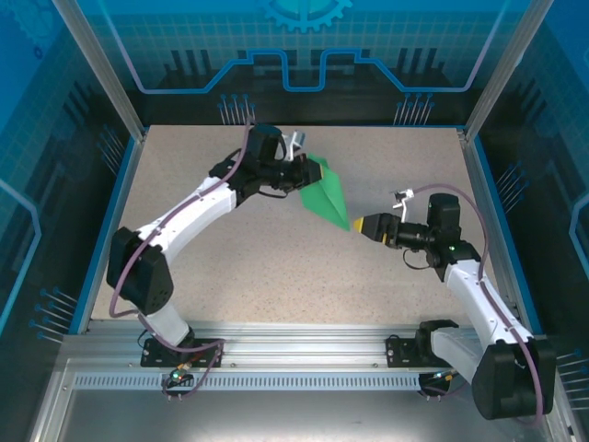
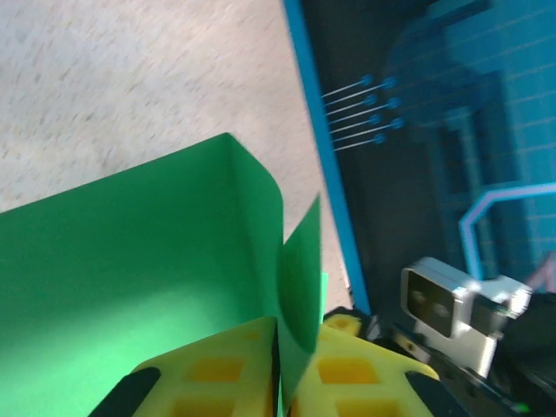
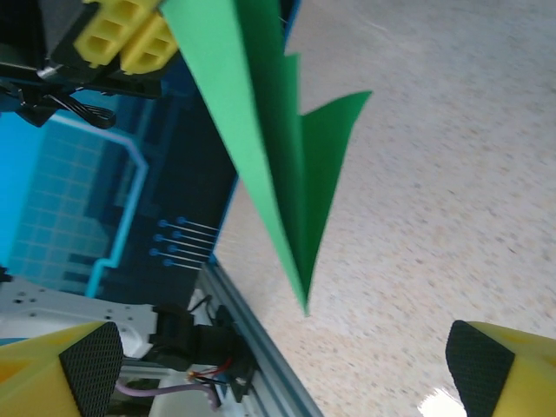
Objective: Fold a paper plane with a square sheet of paper (fold left side to right side)
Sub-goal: Turn over the paper at the center of the table.
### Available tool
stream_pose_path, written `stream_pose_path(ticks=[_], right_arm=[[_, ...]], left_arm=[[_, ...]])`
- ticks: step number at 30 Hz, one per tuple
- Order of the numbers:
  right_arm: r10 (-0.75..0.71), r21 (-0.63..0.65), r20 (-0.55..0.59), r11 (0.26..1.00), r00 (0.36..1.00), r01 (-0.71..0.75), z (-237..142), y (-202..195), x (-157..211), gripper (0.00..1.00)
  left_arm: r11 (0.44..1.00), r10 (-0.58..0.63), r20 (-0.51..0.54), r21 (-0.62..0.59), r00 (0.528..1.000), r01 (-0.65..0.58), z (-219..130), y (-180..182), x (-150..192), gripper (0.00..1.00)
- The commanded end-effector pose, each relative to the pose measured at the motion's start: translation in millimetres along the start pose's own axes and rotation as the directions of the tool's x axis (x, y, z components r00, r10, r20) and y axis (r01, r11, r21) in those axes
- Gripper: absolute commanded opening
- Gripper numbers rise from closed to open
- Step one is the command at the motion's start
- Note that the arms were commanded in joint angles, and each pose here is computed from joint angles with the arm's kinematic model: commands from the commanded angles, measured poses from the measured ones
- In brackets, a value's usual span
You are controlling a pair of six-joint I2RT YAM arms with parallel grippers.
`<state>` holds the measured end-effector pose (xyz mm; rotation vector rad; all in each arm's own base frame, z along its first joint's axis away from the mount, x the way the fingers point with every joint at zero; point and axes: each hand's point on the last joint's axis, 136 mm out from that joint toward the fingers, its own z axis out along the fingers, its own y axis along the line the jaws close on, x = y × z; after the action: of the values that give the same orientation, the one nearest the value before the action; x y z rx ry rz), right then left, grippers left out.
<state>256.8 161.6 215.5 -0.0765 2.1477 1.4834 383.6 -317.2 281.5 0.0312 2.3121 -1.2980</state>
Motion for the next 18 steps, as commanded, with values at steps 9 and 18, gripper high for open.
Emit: stream_pose_path(ticks=[9, 18], right_arm=[[-0.028, -0.198, -0.053, 0.980, 0.998, 0.017, 19.0, 54.0, -17.4, 0.99], [-0.044, -0.237, -0.079, 0.971, 0.996, 0.024, 44.8, 68.7, -19.5, 0.88]], left_arm=[[0.989, 0.058, 0.005, 0.138, 0.998, -0.058, -33.1, -55.7, -7.6, 0.14], [0.969, 0.047, -0.033, 0.244, 0.998, -0.037, -35.7, -75.7, -3.7, 0.15]])
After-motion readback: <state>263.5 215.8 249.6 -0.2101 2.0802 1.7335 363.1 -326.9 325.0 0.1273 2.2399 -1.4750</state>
